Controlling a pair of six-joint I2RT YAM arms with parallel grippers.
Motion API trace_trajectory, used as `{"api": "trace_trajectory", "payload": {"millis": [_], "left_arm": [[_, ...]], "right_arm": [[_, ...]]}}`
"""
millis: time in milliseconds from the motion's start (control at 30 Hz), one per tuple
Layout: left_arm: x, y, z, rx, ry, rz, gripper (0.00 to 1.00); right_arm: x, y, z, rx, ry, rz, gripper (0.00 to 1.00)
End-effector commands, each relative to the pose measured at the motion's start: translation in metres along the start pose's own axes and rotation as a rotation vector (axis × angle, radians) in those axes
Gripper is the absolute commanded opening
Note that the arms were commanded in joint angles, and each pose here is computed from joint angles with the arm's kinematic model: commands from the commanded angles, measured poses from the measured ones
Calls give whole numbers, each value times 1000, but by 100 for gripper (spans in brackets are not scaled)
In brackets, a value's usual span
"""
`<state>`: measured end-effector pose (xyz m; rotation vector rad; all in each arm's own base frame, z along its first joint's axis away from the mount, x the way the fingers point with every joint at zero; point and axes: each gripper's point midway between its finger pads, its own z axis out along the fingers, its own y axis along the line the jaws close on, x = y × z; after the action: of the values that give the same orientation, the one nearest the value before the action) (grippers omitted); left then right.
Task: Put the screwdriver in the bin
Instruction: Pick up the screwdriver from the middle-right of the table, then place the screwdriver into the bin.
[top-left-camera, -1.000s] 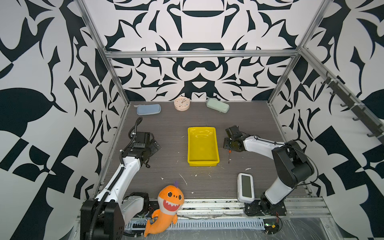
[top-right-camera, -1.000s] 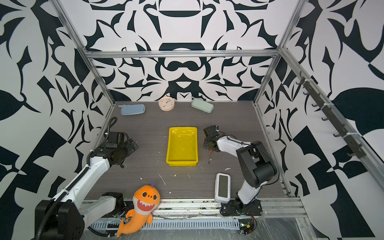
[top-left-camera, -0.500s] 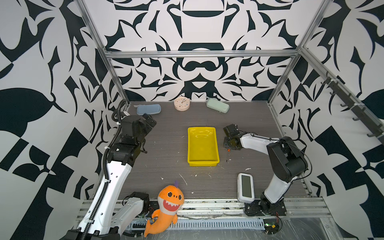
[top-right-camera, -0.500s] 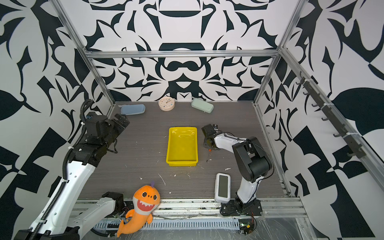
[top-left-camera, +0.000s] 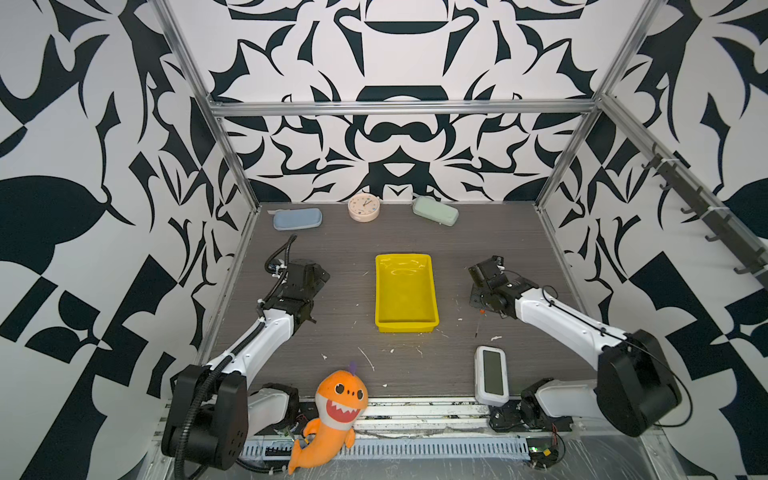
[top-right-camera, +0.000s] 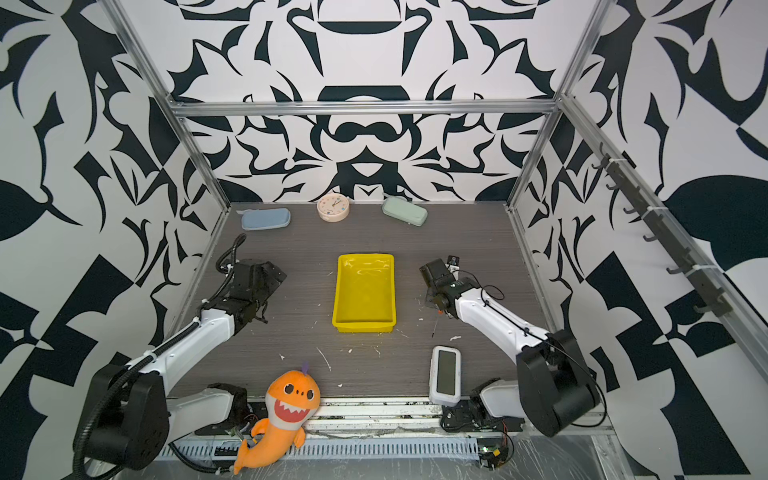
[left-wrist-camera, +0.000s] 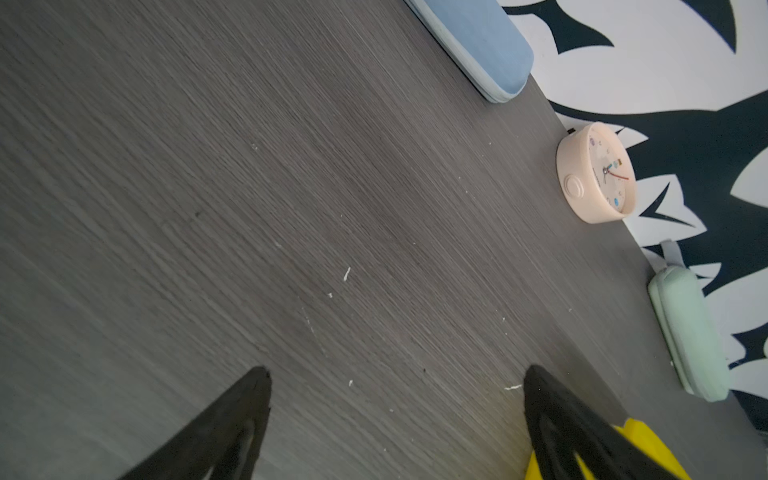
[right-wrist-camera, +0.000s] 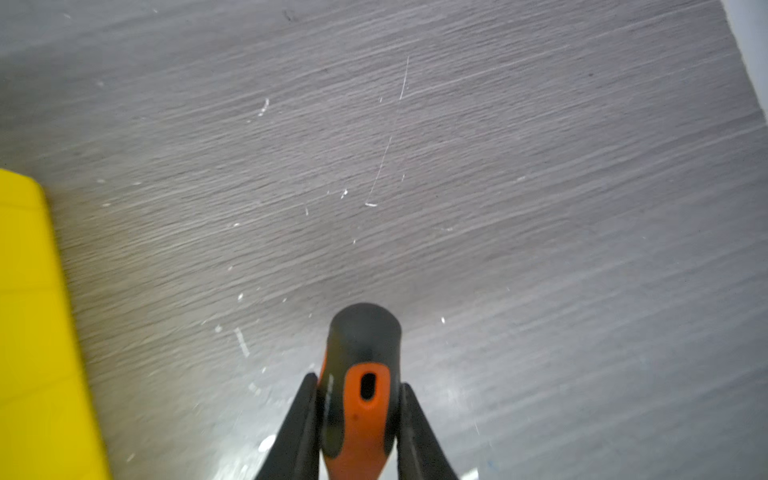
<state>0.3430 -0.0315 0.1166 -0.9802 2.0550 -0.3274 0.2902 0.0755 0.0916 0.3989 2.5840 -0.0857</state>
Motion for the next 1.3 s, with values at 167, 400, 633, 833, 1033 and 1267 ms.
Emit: {"api": "trace_trajectory", "payload": {"millis": [167,400,633,833,1033,1267], "left_arm": [[-20,1,2,4,-107,-113,97],[-9,-12,10,85,-45,-136,97],[5,-10,24,47,22,-120,97],[6,-10,29,24,42,-107,97],[10,-7,32,7,50,-118,97],[17,-6,41,-37,111,-110,97]], "right_arm": [[-12,96,-51,-163,24,37,0],[-15,206,-48,-308,16,22,0],[3,265,-16,-223,115,-108,0],[18,281,9,-196,174,-148,0],[20,280,13,-184,176,-143,1],[23,277,11,-166,199,-157,31]]}}
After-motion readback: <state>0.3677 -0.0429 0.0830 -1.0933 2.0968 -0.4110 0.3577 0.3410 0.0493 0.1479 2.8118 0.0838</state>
